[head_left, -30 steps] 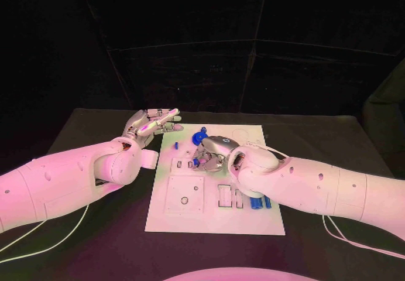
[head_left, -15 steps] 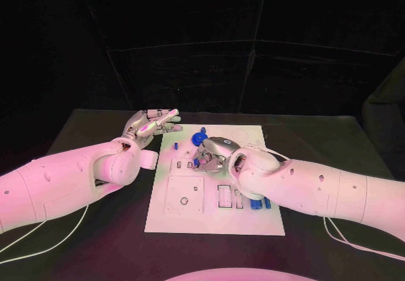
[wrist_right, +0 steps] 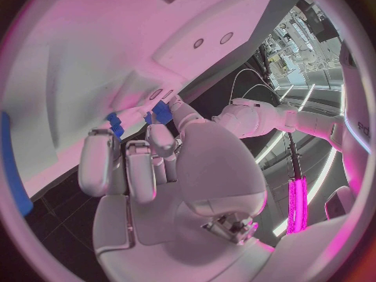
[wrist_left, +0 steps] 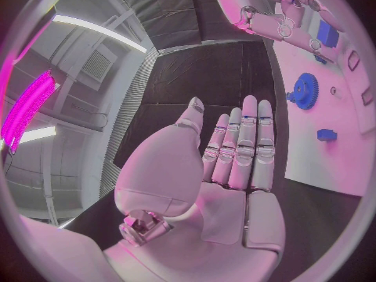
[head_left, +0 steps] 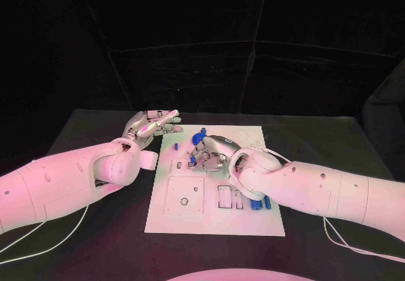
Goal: Assemble the parts on the task board
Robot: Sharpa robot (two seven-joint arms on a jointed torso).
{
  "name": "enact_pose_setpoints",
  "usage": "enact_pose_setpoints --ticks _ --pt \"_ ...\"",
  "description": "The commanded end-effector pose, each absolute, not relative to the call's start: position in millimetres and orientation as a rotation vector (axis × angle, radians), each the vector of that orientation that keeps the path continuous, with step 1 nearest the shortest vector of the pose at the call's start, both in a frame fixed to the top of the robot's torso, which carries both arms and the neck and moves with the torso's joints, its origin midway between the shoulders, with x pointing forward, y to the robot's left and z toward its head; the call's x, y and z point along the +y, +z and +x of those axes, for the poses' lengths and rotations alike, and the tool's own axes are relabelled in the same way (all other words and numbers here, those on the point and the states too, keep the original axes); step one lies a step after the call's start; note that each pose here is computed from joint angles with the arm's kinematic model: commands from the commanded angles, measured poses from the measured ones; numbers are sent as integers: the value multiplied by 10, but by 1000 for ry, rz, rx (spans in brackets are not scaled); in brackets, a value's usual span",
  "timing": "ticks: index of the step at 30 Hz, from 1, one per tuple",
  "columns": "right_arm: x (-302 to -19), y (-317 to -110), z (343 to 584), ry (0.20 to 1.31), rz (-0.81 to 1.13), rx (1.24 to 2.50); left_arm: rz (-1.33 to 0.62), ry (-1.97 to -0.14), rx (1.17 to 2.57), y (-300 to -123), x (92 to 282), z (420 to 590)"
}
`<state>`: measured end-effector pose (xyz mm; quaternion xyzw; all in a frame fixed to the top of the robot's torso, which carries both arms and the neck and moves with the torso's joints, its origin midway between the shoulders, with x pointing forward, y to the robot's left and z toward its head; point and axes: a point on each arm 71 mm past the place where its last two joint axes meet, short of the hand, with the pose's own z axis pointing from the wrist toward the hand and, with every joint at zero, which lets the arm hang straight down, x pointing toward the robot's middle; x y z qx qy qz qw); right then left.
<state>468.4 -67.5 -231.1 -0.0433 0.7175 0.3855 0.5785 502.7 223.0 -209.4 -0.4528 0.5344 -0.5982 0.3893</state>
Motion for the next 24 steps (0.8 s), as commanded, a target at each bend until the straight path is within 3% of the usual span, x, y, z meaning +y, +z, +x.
enact_pose_setpoints --ticks 1,24 --pt "-665 -2258 4679 1002 -60 1625 -1150 -1536 1369 -2090 2219 5029" --pt "-666 -2327 4721 1028 -21 1692 -1153 -1532 1375 -2111 2218 5034"
